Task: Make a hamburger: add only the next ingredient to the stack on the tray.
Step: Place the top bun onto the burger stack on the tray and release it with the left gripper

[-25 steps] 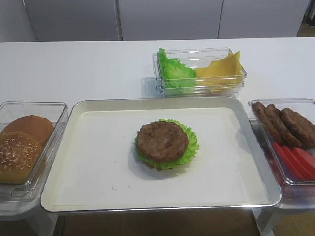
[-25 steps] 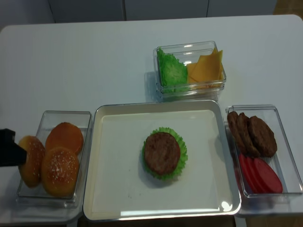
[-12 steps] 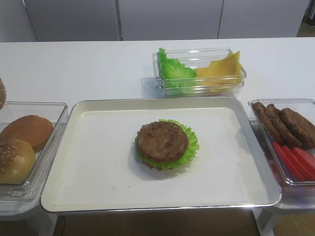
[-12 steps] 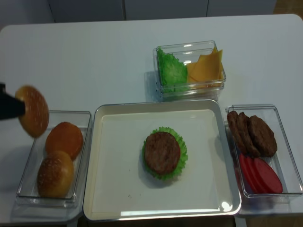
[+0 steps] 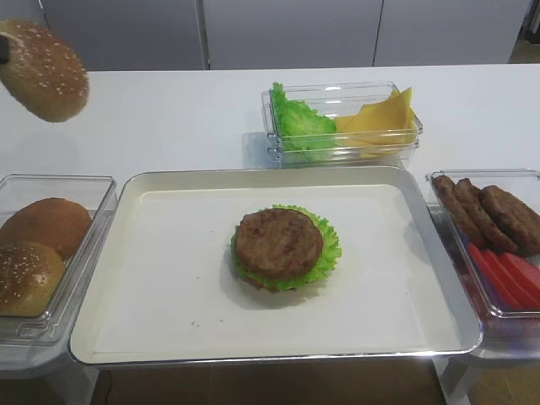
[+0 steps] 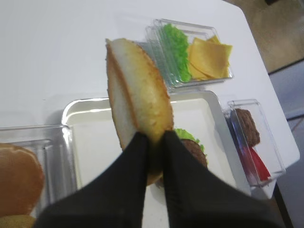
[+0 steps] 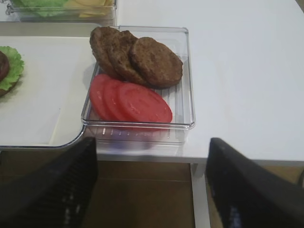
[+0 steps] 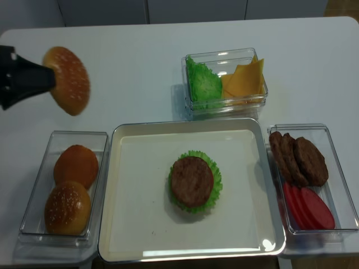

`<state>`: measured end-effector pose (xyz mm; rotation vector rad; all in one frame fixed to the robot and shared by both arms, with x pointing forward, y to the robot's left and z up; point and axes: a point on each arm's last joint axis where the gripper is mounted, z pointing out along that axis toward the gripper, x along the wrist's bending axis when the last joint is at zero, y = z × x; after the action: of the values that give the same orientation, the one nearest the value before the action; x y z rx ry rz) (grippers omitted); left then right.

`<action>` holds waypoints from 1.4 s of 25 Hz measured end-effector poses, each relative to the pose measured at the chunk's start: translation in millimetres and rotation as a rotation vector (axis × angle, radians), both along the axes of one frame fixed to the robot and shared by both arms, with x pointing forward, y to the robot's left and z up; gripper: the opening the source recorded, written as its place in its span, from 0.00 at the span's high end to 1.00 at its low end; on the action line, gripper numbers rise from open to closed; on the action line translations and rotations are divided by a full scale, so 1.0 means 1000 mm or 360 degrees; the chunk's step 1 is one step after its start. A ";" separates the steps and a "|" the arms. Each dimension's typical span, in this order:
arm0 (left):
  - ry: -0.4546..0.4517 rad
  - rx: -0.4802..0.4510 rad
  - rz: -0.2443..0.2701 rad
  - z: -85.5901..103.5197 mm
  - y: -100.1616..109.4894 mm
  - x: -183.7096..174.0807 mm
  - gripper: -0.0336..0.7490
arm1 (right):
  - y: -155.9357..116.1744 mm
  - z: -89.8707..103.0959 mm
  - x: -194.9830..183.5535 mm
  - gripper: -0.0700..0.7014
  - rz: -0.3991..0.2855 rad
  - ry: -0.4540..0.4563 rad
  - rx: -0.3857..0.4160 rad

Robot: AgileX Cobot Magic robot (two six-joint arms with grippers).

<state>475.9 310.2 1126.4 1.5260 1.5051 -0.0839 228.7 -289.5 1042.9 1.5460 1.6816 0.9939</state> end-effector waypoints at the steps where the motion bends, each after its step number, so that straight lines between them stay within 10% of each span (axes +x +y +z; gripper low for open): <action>1: 0.0000 -0.0001 -0.0053 0.000 -0.008 0.000 0.88 | 0.000 0.000 0.000 0.20 0.0000 0.0000 0.0000; 13: 0.0051 -0.0023 -0.0569 -0.007 -0.084 -0.004 0.89 | 0.000 0.000 0.000 0.20 0.0000 0.0000 0.0000; 35: 0.0376 -0.0239 -0.0861 -0.066 -0.151 0.023 0.90 | 0.000 0.000 0.000 0.20 0.0000 0.0000 0.0000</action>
<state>498.7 159.1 1060.1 1.8060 1.1894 -0.6972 228.7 -289.5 1042.9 1.5460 1.6816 0.9939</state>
